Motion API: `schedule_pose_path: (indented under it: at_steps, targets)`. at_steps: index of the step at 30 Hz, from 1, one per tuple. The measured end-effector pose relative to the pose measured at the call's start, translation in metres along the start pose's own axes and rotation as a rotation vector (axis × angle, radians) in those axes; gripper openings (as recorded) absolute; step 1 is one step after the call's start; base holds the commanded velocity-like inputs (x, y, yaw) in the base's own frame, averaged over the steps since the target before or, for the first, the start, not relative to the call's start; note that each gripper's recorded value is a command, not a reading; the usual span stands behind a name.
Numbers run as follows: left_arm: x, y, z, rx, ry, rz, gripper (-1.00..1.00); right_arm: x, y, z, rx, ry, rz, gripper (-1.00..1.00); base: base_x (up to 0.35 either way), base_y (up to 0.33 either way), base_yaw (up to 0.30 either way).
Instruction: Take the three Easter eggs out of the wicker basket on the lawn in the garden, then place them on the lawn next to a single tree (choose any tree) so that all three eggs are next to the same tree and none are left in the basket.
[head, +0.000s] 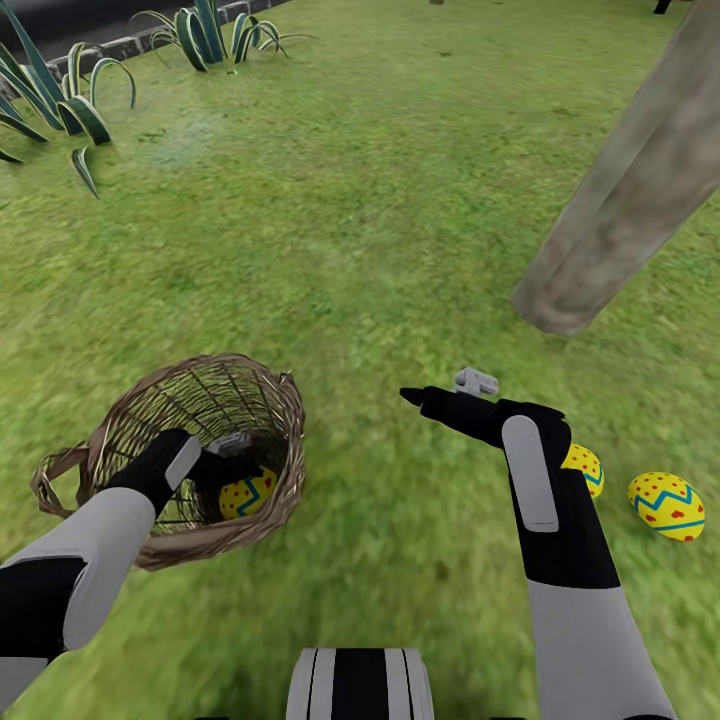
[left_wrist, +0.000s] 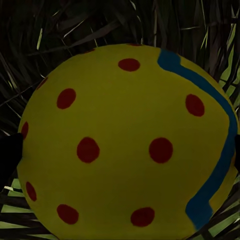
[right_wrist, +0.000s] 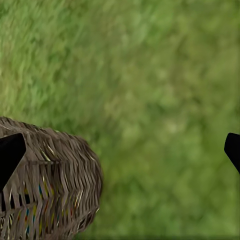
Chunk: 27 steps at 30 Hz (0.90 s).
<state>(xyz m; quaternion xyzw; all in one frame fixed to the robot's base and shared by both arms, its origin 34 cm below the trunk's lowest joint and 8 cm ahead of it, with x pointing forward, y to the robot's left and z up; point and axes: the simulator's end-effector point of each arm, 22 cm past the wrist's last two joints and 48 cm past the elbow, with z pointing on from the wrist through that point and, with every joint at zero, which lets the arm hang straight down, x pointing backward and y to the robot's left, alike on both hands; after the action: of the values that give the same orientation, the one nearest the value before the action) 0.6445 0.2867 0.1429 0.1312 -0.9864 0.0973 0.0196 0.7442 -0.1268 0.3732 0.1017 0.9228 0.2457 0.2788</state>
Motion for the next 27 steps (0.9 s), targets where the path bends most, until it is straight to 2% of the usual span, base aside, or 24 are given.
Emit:
schedule_pose_path:
  at_steps: [1, 2, 14, 27]
  targets:
    - [0.0007, 0.0006, 0.0002, 0.003, 0.002, -0.005, 1.0, 0.0, 0.0001, 0.0, 0.0, 0.0, 0.0, 1.0, 0.0, 0.0, 0.0]
    - [0.0009, 0.0007, 0.0001, 0.005, 0.003, -0.009, -1.0, 0.0, 0.0, 0.0, 0.0, 0.0, 0.0, 1.0, 0.0, 0.0, 0.0]
    - [0.0001, 0.0012, 0.0001, 0.008, -0.001, -0.013, -1.0, 0.0002, -0.0001, 0.0001, 0.0, 0.001, 0.0, 1.0, 0.0, 0.0, 0.0]
    - [-0.0029, 0.0024, -0.0014, -0.002, -0.008, 0.001, -1.0, 0.0007, -0.0002, 0.0005, 0.0, 0.002, 0.0, 1.0, 0.0, 0.0, 0.0]
